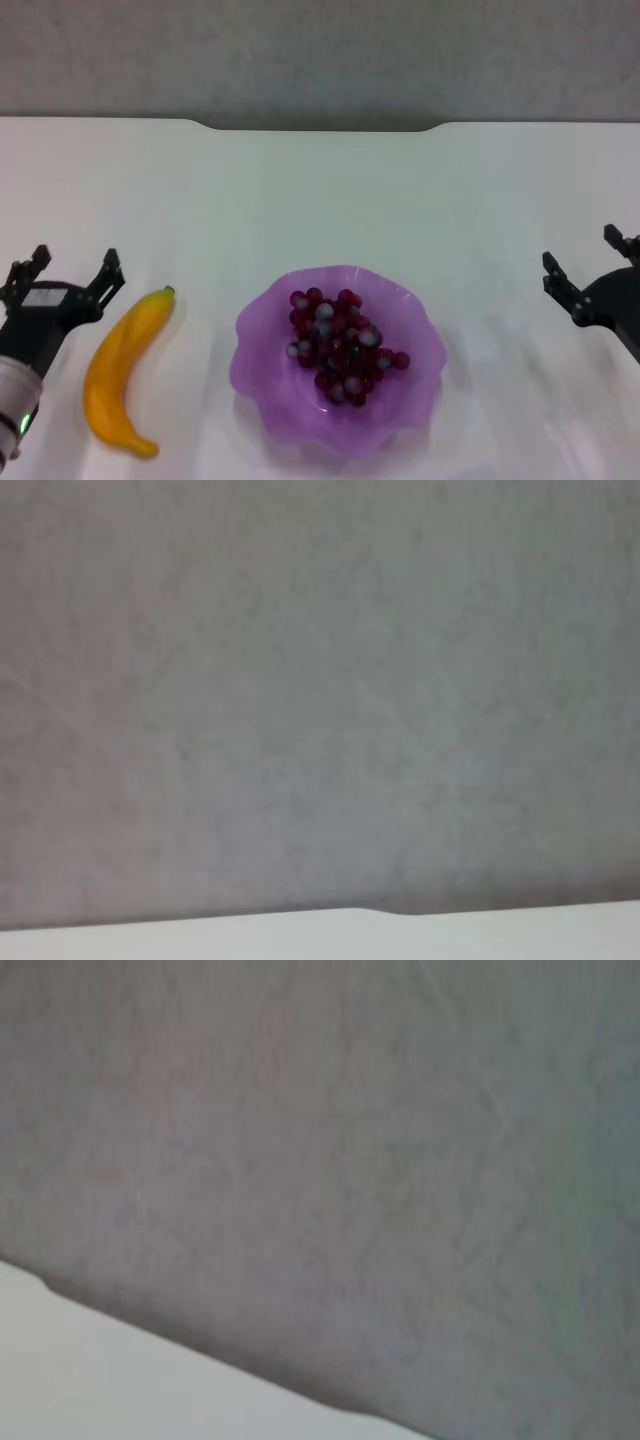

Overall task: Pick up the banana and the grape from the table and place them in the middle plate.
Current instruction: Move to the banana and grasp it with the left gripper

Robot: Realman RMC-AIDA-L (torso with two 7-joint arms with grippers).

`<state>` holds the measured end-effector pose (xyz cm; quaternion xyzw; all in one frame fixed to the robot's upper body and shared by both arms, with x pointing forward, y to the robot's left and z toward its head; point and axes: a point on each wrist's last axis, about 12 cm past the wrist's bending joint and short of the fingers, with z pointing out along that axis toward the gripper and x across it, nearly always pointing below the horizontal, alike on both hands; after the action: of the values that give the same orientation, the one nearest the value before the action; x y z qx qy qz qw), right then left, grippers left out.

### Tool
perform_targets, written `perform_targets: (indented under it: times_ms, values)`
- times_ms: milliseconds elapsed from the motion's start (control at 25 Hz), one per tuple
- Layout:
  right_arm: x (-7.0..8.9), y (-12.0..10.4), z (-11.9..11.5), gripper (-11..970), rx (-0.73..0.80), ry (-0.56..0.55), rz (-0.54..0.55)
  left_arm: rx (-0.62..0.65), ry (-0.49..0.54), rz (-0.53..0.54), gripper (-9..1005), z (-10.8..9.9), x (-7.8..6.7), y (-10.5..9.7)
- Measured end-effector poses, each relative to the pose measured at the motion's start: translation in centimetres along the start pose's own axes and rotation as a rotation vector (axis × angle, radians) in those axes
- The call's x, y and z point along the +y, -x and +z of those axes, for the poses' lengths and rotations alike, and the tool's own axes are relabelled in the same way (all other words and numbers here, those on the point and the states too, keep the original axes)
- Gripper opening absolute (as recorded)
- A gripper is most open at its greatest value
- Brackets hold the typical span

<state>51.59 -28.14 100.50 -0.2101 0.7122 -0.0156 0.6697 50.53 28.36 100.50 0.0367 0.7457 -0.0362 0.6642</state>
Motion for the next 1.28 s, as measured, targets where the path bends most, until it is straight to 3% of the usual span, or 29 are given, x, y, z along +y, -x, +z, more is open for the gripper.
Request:
perform_targets:
  times_ms: [160,360,480,760,1080,1280]
  values:
    - [0.0,-0.1,0.0,824,0.01,0.004,-0.001,0.039,-0.016,-0.033,893,0.8,-0.7,2.0]
    - [0.2,-0.1,0.0,824,0.012,0.01,-0.001,0.179,-0.02,0.052,893,1.5,-1.7,5.0]
    - [0.3,-0.2,0.2,824,0.025,0.017,0.002,0.262,-0.079,0.041,893,1.7,-2.5,6.8]
    - [0.5,-0.2,0.4,824,0.033,0.026,0.001,0.486,-0.181,0.049,894,2.8,-2.3,9.2]
    - [0.5,-0.1,0.7,824,0.04,0.033,-0.002,0.697,-0.115,0.167,894,4.2,-2.5,9.6]
    - [0.6,-0.1,0.7,824,0.046,0.032,0.0,0.772,-0.105,0.187,893,4.7,-3.2,8.1]
